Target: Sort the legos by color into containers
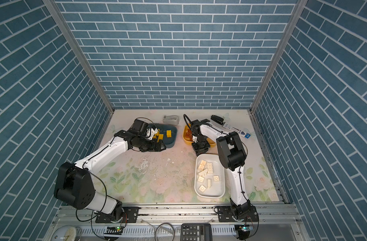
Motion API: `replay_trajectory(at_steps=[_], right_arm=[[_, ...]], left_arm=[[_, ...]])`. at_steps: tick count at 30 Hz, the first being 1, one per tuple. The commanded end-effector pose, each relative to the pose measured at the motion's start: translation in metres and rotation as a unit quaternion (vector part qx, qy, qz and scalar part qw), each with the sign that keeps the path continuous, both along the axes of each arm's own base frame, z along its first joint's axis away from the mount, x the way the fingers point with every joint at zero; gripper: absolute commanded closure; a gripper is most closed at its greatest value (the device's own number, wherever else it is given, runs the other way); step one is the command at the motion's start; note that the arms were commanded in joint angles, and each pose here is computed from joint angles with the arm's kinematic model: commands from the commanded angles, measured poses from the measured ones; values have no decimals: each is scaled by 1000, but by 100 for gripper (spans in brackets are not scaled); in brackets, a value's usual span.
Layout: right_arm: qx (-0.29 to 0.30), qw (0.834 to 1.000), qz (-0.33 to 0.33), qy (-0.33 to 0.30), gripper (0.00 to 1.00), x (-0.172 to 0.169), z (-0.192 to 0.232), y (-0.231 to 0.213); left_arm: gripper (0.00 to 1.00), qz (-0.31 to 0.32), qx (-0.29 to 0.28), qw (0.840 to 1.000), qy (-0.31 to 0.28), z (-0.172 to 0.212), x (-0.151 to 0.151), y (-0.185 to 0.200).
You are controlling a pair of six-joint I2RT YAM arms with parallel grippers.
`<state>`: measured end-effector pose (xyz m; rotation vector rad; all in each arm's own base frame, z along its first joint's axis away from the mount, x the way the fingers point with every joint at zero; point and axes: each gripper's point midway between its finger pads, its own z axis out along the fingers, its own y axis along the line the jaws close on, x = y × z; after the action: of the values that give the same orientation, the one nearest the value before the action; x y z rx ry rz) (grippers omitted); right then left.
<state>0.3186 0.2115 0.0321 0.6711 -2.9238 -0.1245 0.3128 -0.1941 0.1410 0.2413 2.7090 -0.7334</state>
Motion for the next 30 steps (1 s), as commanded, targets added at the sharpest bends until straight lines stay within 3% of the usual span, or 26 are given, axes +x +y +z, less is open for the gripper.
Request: replay_trajectory(at_steps=[1, 9, 15, 26, 30], right_arm=[[22, 1000, -7, -17, 66, 2, 25, 7], [73, 995, -44, -49, 66, 8, 76, 12], [118, 985, -91, -89, 66, 35, 112, 2], [132, 965, -159, -162, 64, 131, 86, -25], [147, 961, -174, -159, 50, 149, 71, -21]], left_arm=[[4, -1, 6, 1000, -8, 5, 0, 5], [4, -4, -4, 1000, -23, 18, 2, 2], [4, -4, -33, 999, -43, 33, 9, -6], [3, 5, -72, 995, -67, 48, 16, -12], [3, 15, -94, 992, -78, 54, 19, -9]])
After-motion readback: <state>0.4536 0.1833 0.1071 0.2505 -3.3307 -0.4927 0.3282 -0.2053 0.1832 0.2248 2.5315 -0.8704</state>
